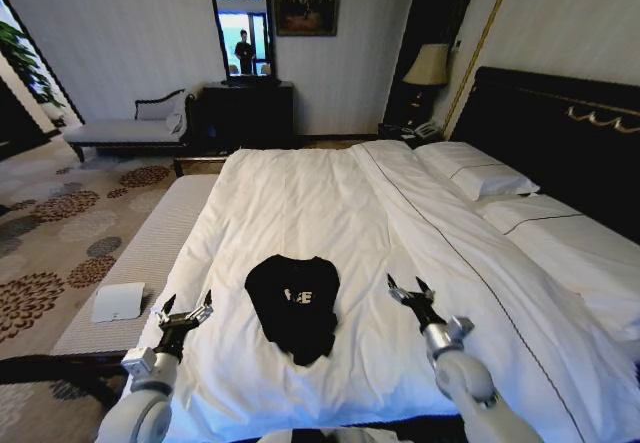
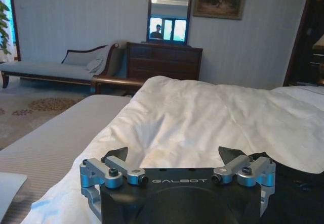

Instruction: Fold the clothes on the bed.

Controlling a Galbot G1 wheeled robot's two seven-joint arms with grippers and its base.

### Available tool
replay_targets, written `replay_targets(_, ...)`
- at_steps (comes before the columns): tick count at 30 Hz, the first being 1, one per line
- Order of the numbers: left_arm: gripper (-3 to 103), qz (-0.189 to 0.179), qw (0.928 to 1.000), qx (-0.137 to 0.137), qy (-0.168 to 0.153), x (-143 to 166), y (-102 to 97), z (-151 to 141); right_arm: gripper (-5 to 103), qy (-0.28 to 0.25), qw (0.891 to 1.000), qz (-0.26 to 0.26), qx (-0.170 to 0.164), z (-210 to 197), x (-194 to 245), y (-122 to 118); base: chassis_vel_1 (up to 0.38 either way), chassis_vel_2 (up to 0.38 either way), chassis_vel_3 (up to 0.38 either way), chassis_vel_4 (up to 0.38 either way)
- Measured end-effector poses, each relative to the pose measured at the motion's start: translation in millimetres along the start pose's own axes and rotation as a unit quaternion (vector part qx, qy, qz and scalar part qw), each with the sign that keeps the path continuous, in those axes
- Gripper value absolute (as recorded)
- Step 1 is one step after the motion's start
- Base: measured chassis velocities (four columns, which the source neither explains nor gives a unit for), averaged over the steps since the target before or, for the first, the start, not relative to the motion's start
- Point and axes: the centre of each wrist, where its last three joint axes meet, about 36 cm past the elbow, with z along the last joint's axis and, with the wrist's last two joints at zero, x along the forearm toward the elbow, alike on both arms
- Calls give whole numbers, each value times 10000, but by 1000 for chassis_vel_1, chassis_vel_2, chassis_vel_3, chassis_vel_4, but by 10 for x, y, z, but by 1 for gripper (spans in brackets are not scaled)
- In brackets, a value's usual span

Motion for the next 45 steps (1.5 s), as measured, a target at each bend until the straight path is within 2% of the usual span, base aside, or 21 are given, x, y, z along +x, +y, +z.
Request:
replay_targets(4,100,-42,10000,-64,-3,67,-19,-20,100,343,9965,-258,-714,-130,-545,-22,0,0,0,0)
replay_targets(5,100,-42,10000,-64,-3,67,-19,-20,100,343,9965,-258,-714,-130,-545,-22,0,0,0,0)
replay_targets(7,100,-63,9999,-92,-2,91,-31,-21,100,574,9907,-293,-1197,-103,-900,-8,0,0,0,0)
replay_targets(9,100,-53,9999,-126,-7,86,-33,-30,100,761,9861,-303,-1444,-17,-1166,33,0,0,0,0)
replay_targets(15,100,-44,9999,-100,-78,58,-84,-83,100,1074,9802,-272,-1641,176,-1448,41,0,0,0,0)
replay_targets(21,100,-23,10000,-68,-30,61,-111,-50,100,1288,9768,-341,-1676,282,-1458,30,0,0,0,0)
replay_targets(30,100,-52,10000,-24,4,49,-137,-41,100,1452,9690,-480,-1941,455,-1535,186,0,0,0,0)
replay_targets(43,100,-89,9999,-68,-68,65,-125,-115,102,1637,9652,-426,-1995,582,-1511,246,0,0,0,0)
replay_targets(45,100,-115,9999,-88,-85,76,-109,-132,93,1659,9641,-431,-2029,610,-1514,268,0,0,0,0)
